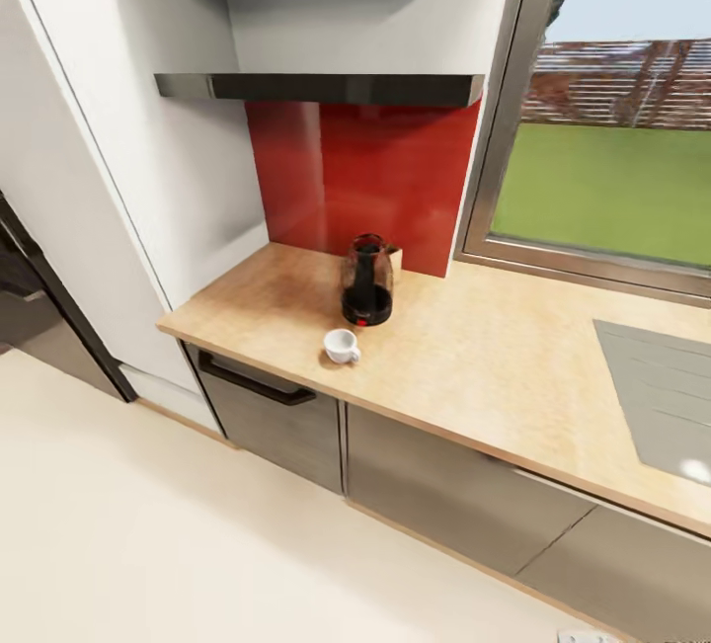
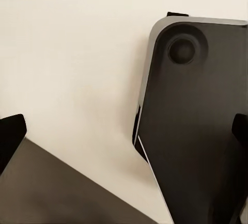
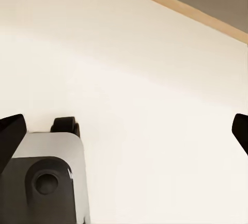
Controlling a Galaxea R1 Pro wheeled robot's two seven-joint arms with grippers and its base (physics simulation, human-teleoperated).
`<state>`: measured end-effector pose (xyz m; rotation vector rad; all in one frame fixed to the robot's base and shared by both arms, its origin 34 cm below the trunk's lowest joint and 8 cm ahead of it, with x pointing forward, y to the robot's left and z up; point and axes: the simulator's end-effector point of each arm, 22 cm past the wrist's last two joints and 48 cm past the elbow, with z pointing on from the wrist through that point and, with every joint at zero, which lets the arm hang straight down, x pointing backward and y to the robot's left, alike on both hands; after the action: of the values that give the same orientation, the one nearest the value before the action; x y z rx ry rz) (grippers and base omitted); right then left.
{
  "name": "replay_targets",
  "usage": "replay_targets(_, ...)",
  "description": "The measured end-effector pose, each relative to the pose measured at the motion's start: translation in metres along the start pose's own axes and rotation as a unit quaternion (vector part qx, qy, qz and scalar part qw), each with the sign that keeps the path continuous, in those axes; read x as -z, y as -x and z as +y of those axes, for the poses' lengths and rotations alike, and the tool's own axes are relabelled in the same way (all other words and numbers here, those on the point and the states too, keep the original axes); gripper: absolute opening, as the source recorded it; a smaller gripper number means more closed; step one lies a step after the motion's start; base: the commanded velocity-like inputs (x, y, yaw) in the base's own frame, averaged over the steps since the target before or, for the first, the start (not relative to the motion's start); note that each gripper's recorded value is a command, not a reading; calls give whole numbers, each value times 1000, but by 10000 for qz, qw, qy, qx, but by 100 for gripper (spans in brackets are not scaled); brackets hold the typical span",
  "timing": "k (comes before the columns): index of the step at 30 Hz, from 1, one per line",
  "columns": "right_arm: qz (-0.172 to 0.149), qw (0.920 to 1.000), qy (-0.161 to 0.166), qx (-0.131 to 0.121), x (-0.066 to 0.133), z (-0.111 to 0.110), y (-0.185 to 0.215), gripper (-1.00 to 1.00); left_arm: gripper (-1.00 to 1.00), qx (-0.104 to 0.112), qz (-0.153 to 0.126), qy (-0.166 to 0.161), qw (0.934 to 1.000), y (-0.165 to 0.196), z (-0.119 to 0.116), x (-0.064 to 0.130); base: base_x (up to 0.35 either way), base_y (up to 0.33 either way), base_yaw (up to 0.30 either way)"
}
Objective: Set up a coffee station on the kitchen countertop: keep the coffee maker on the countertop, move the bottle of coffee from the kitchen shelf to the counter next to the coffee maker, place a paper coffee filter on top of the coffee maker, put the saucer next to the coffee maker with the coffee cup on the saucer, and place the electric kettle next to the coffee maker.
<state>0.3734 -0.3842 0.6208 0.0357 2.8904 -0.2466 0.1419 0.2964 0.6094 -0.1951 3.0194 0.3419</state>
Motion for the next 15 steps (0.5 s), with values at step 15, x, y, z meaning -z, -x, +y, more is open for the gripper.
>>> replay_targets(15, 7, 10000, 37, -21, 0, 3, -1, 100, 100, -5, 0, -12, 10000, 0, -1, 0, 95, 338, -127)
